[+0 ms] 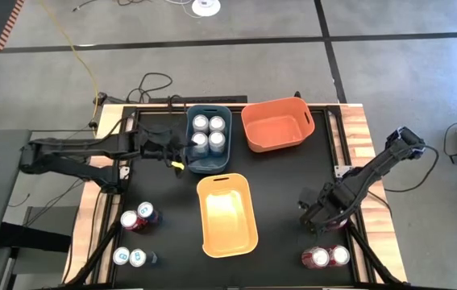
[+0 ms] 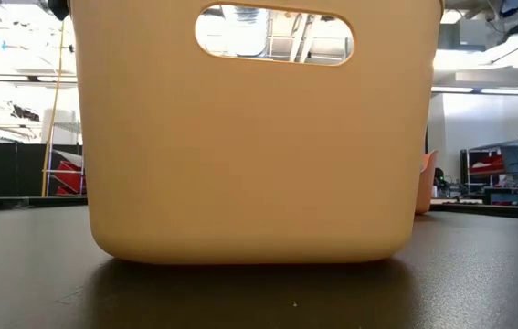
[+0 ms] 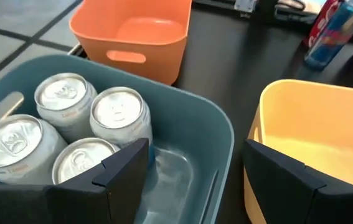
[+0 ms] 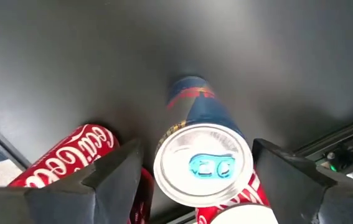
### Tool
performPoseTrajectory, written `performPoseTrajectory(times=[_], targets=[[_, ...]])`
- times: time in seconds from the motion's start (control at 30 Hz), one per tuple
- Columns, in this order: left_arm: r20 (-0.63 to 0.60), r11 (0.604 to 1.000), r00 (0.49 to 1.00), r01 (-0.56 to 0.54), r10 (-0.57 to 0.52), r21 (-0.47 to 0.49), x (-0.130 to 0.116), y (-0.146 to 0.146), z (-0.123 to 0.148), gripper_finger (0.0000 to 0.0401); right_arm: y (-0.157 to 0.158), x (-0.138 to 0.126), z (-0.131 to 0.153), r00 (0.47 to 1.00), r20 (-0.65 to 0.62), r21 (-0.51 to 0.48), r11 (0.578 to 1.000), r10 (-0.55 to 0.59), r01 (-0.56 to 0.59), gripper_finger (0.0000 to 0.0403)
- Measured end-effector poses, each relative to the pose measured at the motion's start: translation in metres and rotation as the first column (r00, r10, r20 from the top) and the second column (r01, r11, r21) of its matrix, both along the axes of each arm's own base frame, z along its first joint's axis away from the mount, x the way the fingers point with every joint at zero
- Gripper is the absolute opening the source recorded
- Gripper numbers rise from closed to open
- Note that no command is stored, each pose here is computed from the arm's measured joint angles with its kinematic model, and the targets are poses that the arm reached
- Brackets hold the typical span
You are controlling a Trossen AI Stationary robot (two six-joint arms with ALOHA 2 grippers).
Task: Sort soda cans
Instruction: Put the top right blue soda can into the orange bin
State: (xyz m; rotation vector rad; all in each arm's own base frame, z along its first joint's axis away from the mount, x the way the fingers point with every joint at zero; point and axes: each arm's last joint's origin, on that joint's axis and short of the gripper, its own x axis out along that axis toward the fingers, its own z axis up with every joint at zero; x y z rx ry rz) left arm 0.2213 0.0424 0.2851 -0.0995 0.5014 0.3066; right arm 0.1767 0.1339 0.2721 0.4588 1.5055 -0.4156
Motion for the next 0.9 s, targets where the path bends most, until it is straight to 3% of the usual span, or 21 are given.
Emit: performPoseTrajectory(times=[0.43, 0.7, 0.9], targets=[[0.001, 1.000, 1.000, 0.009, -0.009, 0.017, 0.004, 0.001, -0.002, 0.0253, 0.003, -0.003, -0.028, 0.998, -0.060, -0.048, 0.998, -0.029, 0.026, 0.0318], [0.050, 0.999, 0.999, 0.017, -0.019, 0.045, -0.007, -0.001, 0.013, 0.0244, -0.001, 0.000, -0.028, 0.997, -0.056, -0.044, 0.997, -0.060, 0.057, 0.0231], [0.067, 0.999, 0.998, 0.015, -0.018, 0.050, -0.025, -0.004, 0.023, 0.0238, -0.017, 0.019, -0.014, 0.999, -0.014, -0.011, 0.999, -0.048, 0.048, 0.0229]])
